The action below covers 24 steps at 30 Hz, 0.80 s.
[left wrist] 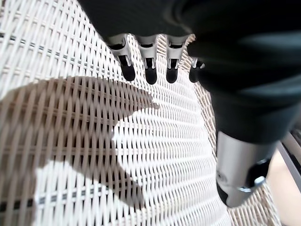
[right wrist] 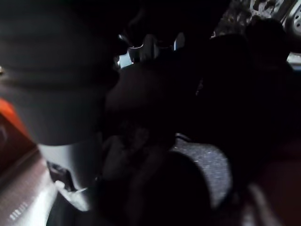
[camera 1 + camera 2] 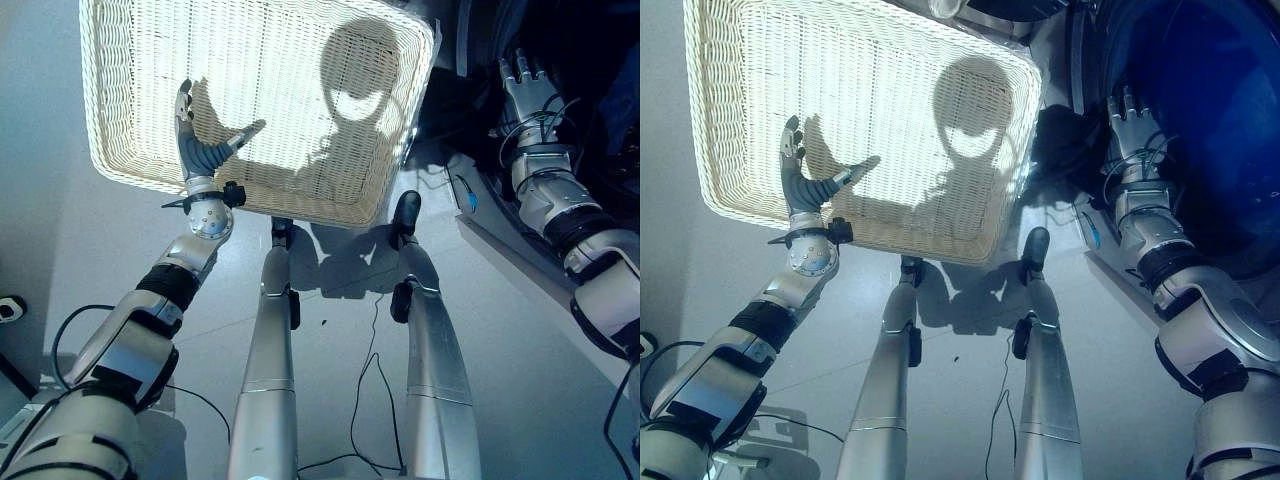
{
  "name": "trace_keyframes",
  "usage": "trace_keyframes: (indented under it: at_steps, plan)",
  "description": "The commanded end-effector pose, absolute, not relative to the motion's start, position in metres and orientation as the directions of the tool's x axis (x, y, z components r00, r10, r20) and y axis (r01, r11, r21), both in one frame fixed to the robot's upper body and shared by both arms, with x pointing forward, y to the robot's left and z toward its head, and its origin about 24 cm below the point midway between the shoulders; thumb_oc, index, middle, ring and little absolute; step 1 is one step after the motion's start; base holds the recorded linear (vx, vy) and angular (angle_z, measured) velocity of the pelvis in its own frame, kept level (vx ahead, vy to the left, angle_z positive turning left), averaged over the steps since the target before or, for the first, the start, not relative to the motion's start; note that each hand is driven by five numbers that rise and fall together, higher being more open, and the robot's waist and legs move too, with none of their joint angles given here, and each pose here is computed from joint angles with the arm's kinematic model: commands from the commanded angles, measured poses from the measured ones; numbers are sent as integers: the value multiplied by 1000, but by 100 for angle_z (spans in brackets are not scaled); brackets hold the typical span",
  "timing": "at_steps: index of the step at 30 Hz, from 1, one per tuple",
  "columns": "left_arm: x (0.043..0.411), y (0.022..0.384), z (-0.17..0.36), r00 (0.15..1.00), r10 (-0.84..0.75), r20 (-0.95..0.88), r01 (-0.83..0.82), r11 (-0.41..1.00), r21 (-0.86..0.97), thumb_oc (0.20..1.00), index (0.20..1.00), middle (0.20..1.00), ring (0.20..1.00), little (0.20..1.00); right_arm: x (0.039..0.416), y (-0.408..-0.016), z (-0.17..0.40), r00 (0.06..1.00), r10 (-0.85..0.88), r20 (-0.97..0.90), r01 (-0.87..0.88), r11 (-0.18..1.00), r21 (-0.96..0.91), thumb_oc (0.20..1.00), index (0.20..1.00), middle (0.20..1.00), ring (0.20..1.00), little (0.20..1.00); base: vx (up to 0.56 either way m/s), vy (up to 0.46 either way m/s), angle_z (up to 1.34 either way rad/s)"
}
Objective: Put the clothes into the washing machine.
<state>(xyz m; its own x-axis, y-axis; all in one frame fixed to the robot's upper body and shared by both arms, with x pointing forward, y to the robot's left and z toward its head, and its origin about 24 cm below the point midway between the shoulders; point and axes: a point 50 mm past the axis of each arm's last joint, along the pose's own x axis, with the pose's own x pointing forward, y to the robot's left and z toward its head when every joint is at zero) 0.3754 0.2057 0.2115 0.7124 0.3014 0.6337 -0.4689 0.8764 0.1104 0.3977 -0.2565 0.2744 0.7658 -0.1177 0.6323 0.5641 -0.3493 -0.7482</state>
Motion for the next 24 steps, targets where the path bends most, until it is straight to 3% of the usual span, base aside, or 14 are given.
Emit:
trace_keyframes:
  at_steps: [1, 2, 3, 4, 5, 15, 24]
  plan:
    - [376, 195, 218, 685, 308, 661, -450, 892, 50, 1000, 1000, 1000, 1000, 1000, 398, -280, 258, 851, -216, 479, 301, -547, -781, 1000, 1000, 1000, 1000, 1000, 16, 35, 0]
    - [375, 194, 218, 684, 309, 660, -449, 892, 48, 1000, 1000, 1000, 1000, 1000, 398, -281, 257, 855, -230, 465, 268, -572, -775, 1000, 1000, 1000, 1000, 1000, 20, 33, 2]
    - [375, 193, 217, 685, 310, 660, -448, 893, 45, 1000, 1000, 1000, 1000, 1000, 397, -284, 255, 862, -233, 451, 231, -611, -757, 598, 598, 598, 598, 598, 15, 18, 3]
    - [375, 193, 217, 685, 310, 660, -447, 893, 45, 1000, 1000, 1000, 1000, 1000, 397, -285, 255, 863, -231, 449, 224, -621, -751, 263, 263, 263, 263, 263, 15, 12, 4]
    - [375, 192, 216, 685, 310, 659, -446, 894, 44, 1000, 1000, 1000, 1000, 1000, 397, -285, 254, 866, -229, 445, 209, -642, -738, 200, 200, 200, 200, 200, 0, 0, 0]
    - [373, 192, 212, 684, 318, 657, -454, 890, 41, 1000, 1000, 1000, 1000, 1000, 398, -280, 248, 890, -146, 433, 211, -709, -673, 200, 200, 200, 200, 200, 0, 0, 0]
    - [373, 192, 210, 683, 324, 655, -459, 888, 40, 1000, 1000, 1000, 1000, 1000, 398, -279, 246, 879, -127, 460, 272, -659, -702, 200, 200, 200, 200, 200, 0, 0, 0]
